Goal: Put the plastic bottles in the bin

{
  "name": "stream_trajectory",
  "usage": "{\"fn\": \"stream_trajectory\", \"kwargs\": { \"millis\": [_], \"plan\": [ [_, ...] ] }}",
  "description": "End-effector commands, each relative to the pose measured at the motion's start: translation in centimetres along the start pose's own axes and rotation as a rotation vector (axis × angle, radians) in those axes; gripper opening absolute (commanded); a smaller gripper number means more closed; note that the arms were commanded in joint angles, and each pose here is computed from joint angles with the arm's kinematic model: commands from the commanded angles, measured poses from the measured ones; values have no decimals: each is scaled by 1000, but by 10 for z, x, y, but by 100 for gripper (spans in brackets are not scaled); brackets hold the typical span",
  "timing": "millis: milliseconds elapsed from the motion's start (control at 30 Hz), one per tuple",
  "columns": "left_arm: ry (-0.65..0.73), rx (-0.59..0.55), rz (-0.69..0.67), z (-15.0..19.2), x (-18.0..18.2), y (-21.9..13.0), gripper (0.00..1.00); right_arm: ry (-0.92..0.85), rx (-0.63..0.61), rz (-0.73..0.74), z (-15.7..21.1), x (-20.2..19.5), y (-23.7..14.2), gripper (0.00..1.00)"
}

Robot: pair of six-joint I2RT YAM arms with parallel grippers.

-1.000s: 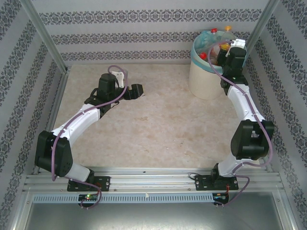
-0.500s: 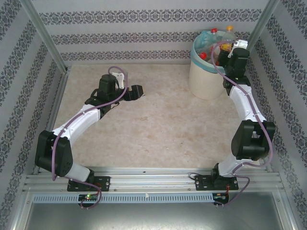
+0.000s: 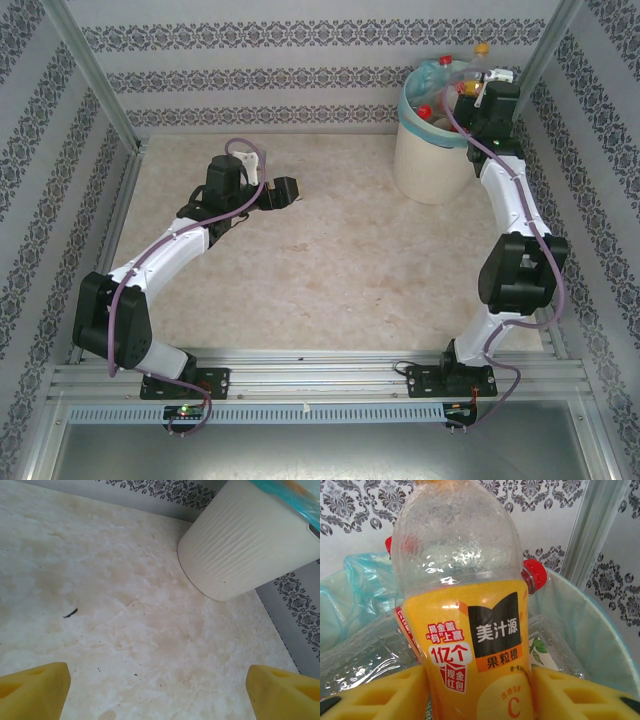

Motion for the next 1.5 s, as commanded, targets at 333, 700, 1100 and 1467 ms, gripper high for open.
{"fn": "stream_trajectory", "kwargs": {
  "millis": [333, 700, 1100, 1467],
  "plan": [
    [-7, -15, 15, -6, -2, 10, 91, -94, 85, -64, 13, 10, -12, 48],
    [22, -28, -10, -11, -1, 6, 92, -84, 54, -66, 3, 17, -34, 75],
    [108, -217, -348, -25, 38, -37, 96, 17, -251, -151, -84, 46, -155, 90],
    [255, -415, -1005, 25, 121, -133, 98, 10, 10, -490, 77, 68, -187, 82]
  ]
}}
Point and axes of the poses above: each hand's point on the last joint's axis, 136 mm out from that joint toward the fingers, its own y axis out along the fingers, its own x axis along the line the jaws close on, z = x × y, the point moved 5 cm from there along -y, back along the fingers, and after that the axes turned 10 degrees about y, right-handed, at the moved point
